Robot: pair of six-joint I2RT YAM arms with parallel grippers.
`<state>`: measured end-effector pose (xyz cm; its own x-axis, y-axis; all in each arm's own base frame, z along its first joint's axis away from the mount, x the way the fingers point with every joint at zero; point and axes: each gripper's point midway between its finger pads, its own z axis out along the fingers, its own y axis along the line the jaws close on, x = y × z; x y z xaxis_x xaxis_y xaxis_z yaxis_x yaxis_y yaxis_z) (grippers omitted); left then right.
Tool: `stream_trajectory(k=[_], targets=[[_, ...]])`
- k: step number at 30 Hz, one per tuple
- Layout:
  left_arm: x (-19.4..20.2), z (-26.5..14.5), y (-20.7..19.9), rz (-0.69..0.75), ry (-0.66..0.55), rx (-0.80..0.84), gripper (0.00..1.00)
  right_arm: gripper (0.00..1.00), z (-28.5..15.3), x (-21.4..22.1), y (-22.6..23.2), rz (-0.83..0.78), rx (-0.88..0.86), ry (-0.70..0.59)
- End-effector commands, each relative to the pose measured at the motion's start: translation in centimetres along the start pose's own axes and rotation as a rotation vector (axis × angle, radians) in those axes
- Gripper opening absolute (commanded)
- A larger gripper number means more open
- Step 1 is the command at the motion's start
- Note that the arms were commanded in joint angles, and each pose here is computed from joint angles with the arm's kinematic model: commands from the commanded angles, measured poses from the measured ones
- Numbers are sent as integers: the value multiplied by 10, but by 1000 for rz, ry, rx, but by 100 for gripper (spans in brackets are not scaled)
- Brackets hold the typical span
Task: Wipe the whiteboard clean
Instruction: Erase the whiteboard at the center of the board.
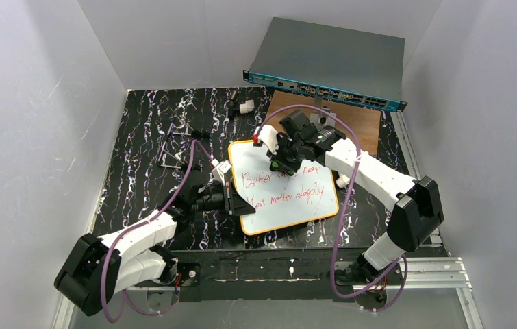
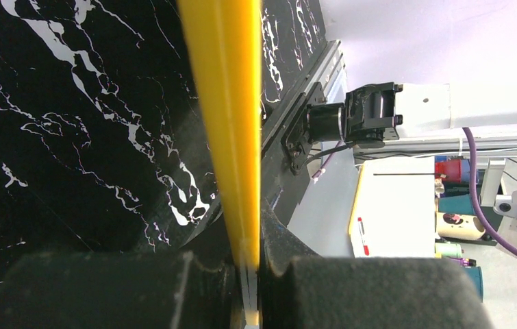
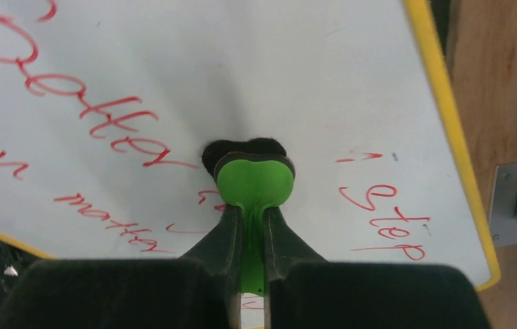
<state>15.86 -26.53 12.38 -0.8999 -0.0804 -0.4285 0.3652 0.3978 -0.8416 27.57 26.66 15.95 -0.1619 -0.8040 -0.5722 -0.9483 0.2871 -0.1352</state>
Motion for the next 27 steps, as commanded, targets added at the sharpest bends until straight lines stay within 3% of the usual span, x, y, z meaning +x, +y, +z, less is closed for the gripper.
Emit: stream_trajectory(k=[1,6,10,12,21,24,27], targets=[[-8,1,-21,185,1,88,0,1,-1,-34,-46,94,225,-85],[-8,1,-21,186,3,90,0,1,6,-10,-43,18,217,-6],[-9,2,-21,187,4,92,0,1,5,4,20,-110,-120,-6],[-8,3,-20,186,8,92,0,1,3,2,35,-123,-190,-33],[-7,2,-20,187,4,97,0,1,1,6,-75,118,313,9],[-7,2,-20,186,4,97,0,1,3,17,-75,102,303,35],[-7,2,-20,186,7,97,0,1,7,20,-44,43,135,30]])
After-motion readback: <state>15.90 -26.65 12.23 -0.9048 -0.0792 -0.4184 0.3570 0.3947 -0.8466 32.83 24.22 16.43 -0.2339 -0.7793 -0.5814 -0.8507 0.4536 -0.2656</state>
